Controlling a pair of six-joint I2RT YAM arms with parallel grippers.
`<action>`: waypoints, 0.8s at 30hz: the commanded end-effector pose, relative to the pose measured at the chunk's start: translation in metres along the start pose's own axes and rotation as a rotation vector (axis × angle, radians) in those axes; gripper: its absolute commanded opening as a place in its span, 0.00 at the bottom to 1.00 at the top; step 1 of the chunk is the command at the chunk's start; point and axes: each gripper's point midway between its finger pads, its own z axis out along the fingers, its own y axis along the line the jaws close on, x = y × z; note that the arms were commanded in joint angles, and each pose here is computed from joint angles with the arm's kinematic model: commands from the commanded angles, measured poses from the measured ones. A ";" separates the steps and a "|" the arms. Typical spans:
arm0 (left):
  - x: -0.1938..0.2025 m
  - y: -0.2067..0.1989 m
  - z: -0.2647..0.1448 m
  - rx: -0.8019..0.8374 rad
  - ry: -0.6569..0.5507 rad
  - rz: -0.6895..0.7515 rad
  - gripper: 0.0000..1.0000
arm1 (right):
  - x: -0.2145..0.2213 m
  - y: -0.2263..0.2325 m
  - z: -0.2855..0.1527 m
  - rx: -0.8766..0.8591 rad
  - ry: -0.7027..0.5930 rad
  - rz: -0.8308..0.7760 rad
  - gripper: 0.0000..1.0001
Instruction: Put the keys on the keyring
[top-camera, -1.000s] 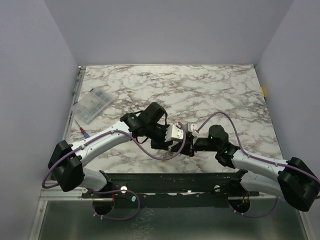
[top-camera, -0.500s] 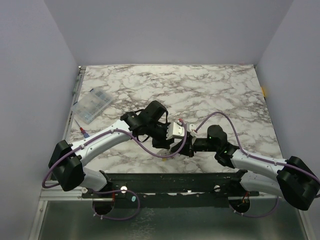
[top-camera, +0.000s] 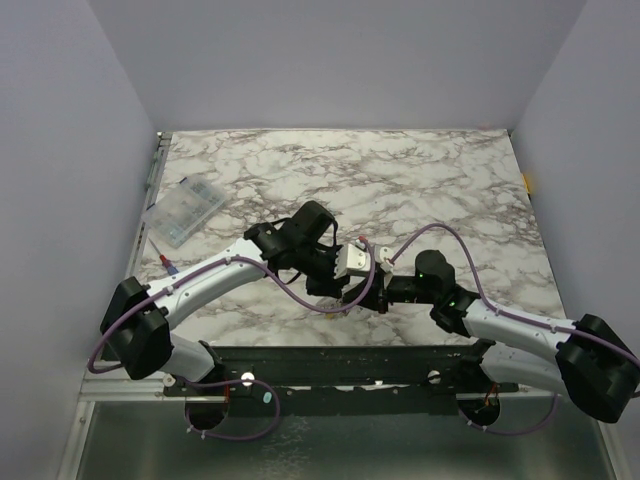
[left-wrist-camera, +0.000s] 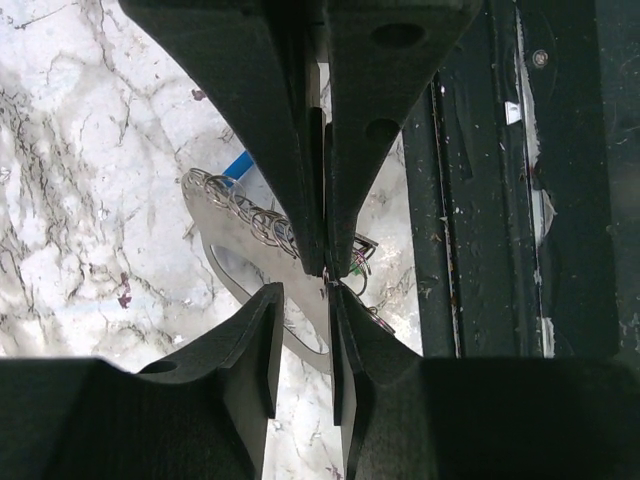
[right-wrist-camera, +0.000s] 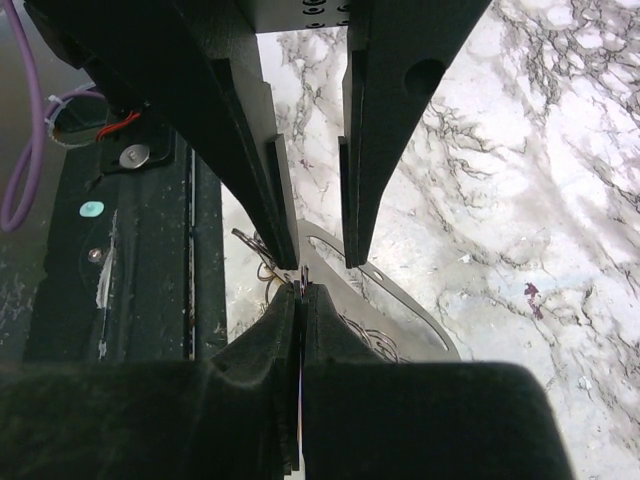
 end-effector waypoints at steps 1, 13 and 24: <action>-0.002 -0.006 0.008 0.055 -0.008 -0.030 0.31 | -0.026 -0.004 0.001 0.022 -0.070 -0.069 0.01; 0.004 -0.007 0.011 0.063 0.006 -0.035 0.37 | -0.030 -0.005 0.000 0.034 -0.079 -0.071 0.01; 0.019 -0.006 0.015 0.053 0.050 -0.058 0.29 | -0.034 -0.004 -0.003 0.039 -0.095 -0.085 0.01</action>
